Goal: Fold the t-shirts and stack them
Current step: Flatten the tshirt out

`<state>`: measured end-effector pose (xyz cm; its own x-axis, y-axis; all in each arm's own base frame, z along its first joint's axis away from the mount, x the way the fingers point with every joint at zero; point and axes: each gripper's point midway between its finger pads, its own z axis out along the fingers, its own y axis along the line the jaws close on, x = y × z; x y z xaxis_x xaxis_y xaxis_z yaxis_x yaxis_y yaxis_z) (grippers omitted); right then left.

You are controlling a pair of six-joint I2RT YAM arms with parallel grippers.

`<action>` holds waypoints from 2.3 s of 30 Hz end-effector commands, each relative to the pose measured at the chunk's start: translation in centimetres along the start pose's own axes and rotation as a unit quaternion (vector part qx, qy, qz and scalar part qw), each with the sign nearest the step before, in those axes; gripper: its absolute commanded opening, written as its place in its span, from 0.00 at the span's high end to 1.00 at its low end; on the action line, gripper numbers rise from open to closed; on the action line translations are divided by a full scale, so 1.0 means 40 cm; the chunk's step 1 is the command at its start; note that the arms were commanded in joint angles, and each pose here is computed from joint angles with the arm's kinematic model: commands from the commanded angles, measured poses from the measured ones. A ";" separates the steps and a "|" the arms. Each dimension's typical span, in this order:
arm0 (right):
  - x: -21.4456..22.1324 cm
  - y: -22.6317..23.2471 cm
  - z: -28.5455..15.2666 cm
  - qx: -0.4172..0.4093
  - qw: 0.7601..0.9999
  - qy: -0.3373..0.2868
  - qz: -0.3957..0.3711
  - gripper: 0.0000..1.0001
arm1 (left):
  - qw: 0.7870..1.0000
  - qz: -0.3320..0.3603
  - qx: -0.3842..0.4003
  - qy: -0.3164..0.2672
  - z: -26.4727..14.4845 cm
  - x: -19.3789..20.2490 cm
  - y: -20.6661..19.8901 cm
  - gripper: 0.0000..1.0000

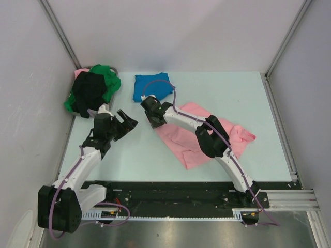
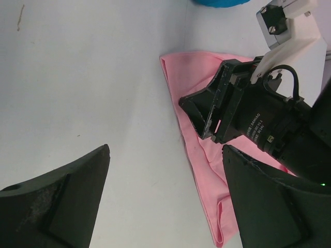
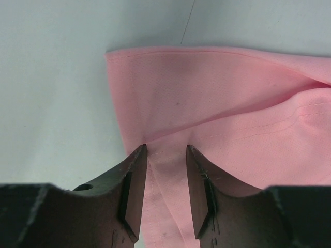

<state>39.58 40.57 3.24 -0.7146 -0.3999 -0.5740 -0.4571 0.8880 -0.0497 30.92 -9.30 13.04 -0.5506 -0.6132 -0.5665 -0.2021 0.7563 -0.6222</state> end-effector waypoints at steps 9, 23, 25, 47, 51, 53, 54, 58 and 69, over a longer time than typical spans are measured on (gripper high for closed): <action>-0.004 -0.004 0.019 0.002 1.000 0.003 -0.002 0.78 | 1.000 -0.011 0.014 -0.010 0.002 -0.017 -0.013 0.06; -0.066 -0.045 -0.069 0.021 0.999 -0.028 0.003 1.00 | 0.999 -0.016 0.031 0.004 0.016 -0.006 -0.029 0.06; -0.077 -0.063 -0.092 0.028 0.999 -0.036 0.010 1.00 | 0.999 -0.010 0.038 0.009 0.023 0.000 -0.039 0.10; -0.153 -0.390 -0.610 0.035 0.971 -0.202 0.125 1.00 | 0.961 0.144 -0.224 0.075 0.334 0.012 -0.032 0.59; -0.147 -0.394 -0.621 0.027 0.969 -0.206 0.132 1.00 | 0.943 0.182 -0.266 0.087 0.366 0.009 -0.011 0.67; -0.145 -0.396 -0.626 0.023 0.968 -0.210 0.135 1.00 | 0.937 0.202 -0.271 0.090 0.390 0.016 -0.012 0.67; -0.145 -0.397 -0.627 0.021 0.968 -0.211 0.137 1.00 | 0.935 0.209 -0.270 0.092 0.397 0.022 -0.014 0.66; -0.142 -0.407 -0.628 0.015 0.967 -0.212 0.142 1.00 | 0.930 0.232 -0.265 0.102 0.420 0.052 -0.026 0.61; -0.139 -0.409 -0.629 0.008 0.966 -0.213 0.146 1.00 | 0.930 0.257 -0.239 0.108 0.430 0.109 -0.046 0.43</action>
<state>37.87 22.34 25.47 -0.5742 -0.0493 -0.8172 -0.2440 0.9631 0.1133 42.35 -16.85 2.18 -0.8301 -0.1427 -0.5391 -0.1967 0.9795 0.0436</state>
